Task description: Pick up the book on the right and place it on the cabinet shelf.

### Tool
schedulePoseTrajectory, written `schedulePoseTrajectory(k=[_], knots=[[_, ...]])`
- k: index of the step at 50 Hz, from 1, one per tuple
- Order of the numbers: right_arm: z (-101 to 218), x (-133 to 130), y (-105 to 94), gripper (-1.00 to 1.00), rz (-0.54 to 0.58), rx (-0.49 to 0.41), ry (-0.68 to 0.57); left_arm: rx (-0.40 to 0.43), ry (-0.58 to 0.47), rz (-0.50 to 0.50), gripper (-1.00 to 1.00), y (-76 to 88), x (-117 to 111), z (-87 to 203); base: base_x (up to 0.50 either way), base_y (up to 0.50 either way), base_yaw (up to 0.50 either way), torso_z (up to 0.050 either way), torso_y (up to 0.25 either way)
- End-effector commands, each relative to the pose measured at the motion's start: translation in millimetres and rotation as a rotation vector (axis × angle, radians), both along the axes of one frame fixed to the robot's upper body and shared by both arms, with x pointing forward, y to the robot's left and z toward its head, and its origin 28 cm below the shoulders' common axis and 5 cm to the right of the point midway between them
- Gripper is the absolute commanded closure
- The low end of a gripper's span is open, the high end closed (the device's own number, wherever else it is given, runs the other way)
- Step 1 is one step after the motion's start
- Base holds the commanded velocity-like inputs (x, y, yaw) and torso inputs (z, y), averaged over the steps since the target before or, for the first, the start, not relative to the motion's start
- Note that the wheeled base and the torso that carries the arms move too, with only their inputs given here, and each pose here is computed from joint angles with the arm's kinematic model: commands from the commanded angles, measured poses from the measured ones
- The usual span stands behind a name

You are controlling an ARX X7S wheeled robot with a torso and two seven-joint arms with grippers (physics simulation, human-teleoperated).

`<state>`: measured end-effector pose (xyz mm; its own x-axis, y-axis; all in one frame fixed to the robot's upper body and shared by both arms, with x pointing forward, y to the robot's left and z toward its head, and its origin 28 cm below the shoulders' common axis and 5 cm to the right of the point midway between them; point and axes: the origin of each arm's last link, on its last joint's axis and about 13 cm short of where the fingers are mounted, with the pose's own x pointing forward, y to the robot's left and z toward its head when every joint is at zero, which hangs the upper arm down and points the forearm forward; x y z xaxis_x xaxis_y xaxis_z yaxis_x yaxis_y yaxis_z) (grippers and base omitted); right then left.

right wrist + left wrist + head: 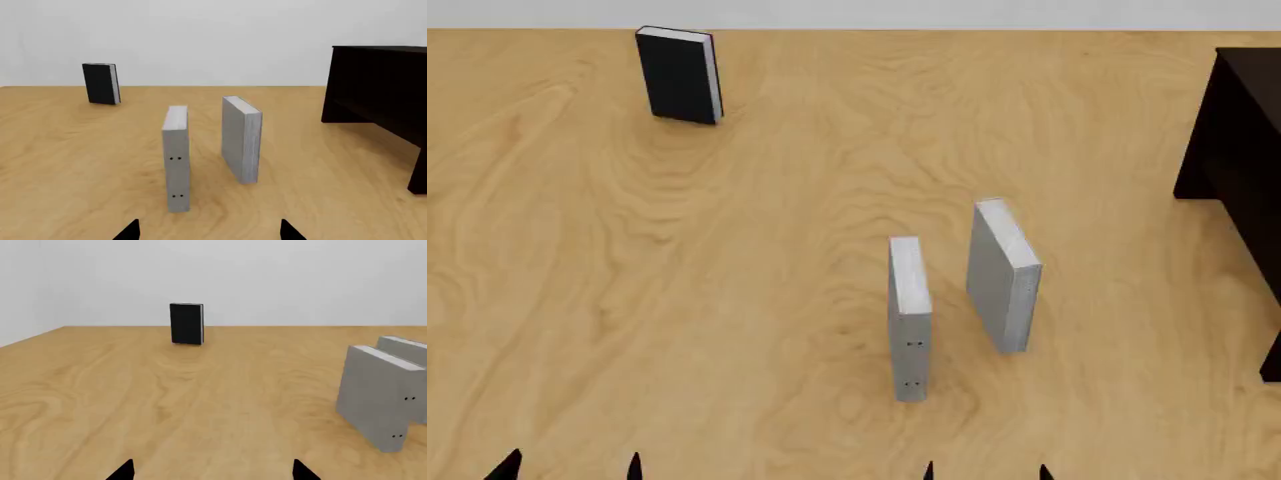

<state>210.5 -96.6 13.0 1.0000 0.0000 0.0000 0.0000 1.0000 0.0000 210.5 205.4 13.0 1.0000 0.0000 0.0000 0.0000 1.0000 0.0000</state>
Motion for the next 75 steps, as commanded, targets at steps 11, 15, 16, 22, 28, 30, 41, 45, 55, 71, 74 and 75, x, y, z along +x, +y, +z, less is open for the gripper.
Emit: schedulePoseTrajectory(k=[11, 15, 16, 22, 28, 30, 41, 45, 55, 71, 74, 75], knots=[[4.0, -6.3, 0.8, -1.00, 0.013, 0.000, -0.037, -0.040, -0.075, -0.045, -1.00, 2.7, -12.0, 11.2, 0.00, 0.00, 0.00, 0.027, 0.000], [19.8, -1.5, -2.5, -1.00, -0.001, 0.000, -0.078, -0.043, -0.089, -0.056, -1.00, -0.2, -6.9, 16.2, 0.00, 0.00, 0.00, 0.050, 0.000], [29.7, -0.2, -3.8, -1.00, -0.007, -0.022, -0.100, -0.037, -0.103, -0.057, -1.00, -0.7, -4.3, 21.2, 0.00, 0.00, 0.00, 0.050, 0.000], [88.2, 4.5, -13.6, -1.00, -0.037, -0.072, -0.214, -0.047, -0.237, -0.054, -1.00, -3.4, 10.6, 69.5, 0.00, 0.00, 0.00, 0.050, 0.000], [116.3, 7.2, -17.9, -1.00, -0.038, -0.088, -0.252, -0.082, -0.313, -0.061, -1.00, -5.8, 17.7, 107.3, 0.00, 0.00, 0.00, 0.050, 0.000], [121.4, 7.6, -19.0, -1.00, -0.044, -0.084, -0.267, -0.090, -0.325, -0.060, -1.00, -6.4, 18.6, 116.3, 0.00, 0.00, 0.00, 0.050, 0.000], [129.3, 12.5, -23.8, -1.00, -0.054, -0.051, -0.267, -0.074, -0.378, -0.059, -1.00, -6.5, 21.8, 128.9, 0.00, 0.00, 0.00, 0.050, 0.000], [126.2, 10.9, -25.1, -1.00, -0.062, -0.046, -0.276, -0.051, -0.380, -0.072, -1.00, -6.5, 22.0, 124.3, 0.00, 0.00, 0.00, 0.050, 0.000], [121.6, 12.4, -24.9, -1.00, -0.015, -0.045, -0.260, -0.050, -0.398, -0.060, -1.00, -5.5, 19.0, 125.2, 0.15, -0.16, 0.00, 0.035, 0.000], [120.4, 12.3, -21.3, -1.00, 0.009, -0.075, -0.247, -0.037, -0.416, -0.071, -1.00, -5.6, 15.9, 127.3, 0.41, -0.27, 0.00, 0.000, 0.000], [120.2, 12.9, -20.4, -1.00, 0.012, -0.084, -0.245, -0.034, -0.417, -0.069, -1.00, -5.5, 16.0, 127.5, 0.50, 0.00, 0.00, 0.000, 0.000], [119.9, 13.2, -20.2, -1.00, 0.012, -0.087, -0.244, -0.036, -0.417, -0.067, -1.00, -5.4, 16.0, 127.8, 0.50, 0.00, 0.00, 0.000, 0.000]])
